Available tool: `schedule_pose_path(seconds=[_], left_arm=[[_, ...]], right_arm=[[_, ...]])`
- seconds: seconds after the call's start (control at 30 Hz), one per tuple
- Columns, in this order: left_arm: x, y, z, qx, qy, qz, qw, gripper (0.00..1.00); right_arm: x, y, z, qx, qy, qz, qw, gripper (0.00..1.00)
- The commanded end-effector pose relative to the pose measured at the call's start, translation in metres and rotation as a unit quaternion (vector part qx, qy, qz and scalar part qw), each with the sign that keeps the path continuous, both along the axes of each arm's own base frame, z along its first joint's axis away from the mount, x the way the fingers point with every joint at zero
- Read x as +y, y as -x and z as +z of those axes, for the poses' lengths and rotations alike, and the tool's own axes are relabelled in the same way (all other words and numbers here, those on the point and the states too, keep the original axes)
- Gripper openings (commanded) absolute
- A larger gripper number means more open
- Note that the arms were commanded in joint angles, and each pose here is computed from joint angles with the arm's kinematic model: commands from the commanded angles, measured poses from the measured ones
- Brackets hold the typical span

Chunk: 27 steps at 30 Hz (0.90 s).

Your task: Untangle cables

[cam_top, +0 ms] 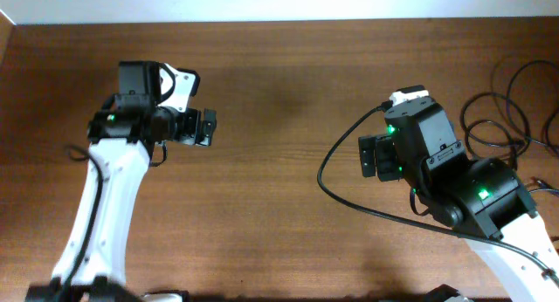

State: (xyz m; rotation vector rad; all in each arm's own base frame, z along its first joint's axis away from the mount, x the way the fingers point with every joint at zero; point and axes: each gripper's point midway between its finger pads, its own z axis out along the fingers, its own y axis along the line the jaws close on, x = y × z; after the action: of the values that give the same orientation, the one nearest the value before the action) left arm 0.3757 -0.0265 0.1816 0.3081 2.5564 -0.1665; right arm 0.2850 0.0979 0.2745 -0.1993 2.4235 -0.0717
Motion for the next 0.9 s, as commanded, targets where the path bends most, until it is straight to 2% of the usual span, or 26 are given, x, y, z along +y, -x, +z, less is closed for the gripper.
schedule_pose_path(seconds=[0.0, 0.2, 0.4, 0.6, 0.7, 0.87], left_arm=[[-0.003, 0.012, 0.045, -0.065, -0.002, -0.012, 0.998, 0.99], [-0.004, 0.036, 0.102, -0.15, -0.004, -0.013, 0.989, 0.99], [-0.026, 0.051, 0.106, -0.152, -0.007, -0.045, 0.987, 0.99], [-0.051, 0.085, 0.03, -0.066, -0.011, -0.092, 0.993, 0.99], [-0.054, 0.115, -0.013, -0.024, -0.014, -0.108, 0.994, 0.99], [-0.051, 0.143, -0.056, -0.036, -0.002, -0.103, 0.994, 0.99]], right_arm=[[-0.001, -0.001, 0.0, -0.002, 0.003, -0.008, 1.0, 0.99], [-0.001, -0.001, 0.0, -0.002, 0.003, -0.008, 1.0, 0.99], [-0.001, -0.001, 0.0, -0.002, 0.003, -0.008, 1.0, 0.99], [-0.001, -0.001, 0.0, -0.002, 0.003, -0.008, 1.0, 0.99], [-0.001, -0.001, 0.0, -0.002, 0.003, -0.008, 1.0, 0.99], [-0.001, -0.001, 0.0, -0.002, 0.003, -0.008, 1.0, 0.99]])
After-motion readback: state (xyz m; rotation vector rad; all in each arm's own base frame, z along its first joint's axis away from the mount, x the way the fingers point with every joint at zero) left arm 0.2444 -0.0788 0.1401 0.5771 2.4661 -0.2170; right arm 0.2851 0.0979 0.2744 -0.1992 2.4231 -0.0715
